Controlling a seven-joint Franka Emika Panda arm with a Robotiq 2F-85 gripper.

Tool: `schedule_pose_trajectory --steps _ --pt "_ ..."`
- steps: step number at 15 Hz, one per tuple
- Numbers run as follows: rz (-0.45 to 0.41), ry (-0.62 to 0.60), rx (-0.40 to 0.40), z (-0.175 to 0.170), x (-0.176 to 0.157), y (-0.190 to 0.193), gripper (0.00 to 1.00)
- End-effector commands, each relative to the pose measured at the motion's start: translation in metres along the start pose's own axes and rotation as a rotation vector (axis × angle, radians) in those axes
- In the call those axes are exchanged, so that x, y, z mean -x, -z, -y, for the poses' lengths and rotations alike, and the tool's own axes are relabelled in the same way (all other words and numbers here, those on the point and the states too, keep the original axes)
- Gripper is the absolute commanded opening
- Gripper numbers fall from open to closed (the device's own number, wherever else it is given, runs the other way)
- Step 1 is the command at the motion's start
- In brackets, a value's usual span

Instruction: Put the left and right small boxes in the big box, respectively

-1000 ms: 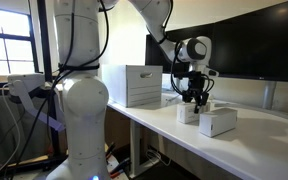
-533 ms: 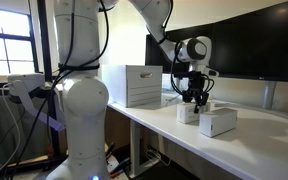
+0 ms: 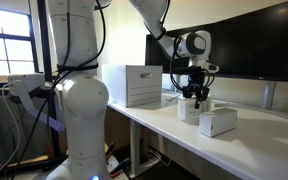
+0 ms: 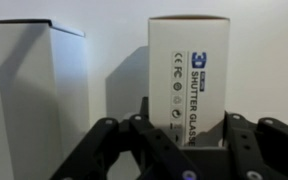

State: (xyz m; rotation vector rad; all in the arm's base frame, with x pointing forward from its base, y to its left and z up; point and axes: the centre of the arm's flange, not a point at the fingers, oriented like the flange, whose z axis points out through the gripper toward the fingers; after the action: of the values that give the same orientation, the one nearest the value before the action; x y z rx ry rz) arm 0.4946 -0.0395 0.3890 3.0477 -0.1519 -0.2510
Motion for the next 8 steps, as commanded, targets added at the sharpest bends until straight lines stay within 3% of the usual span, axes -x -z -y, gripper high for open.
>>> schedule_pose_trajectory --steps 1,8 --pt "-0.014 0.021 -0.001 -0.005 0.021 0.022 0.3" --pt "0.004 0.046 0.008 0.0 0.042 0.053 0.3"
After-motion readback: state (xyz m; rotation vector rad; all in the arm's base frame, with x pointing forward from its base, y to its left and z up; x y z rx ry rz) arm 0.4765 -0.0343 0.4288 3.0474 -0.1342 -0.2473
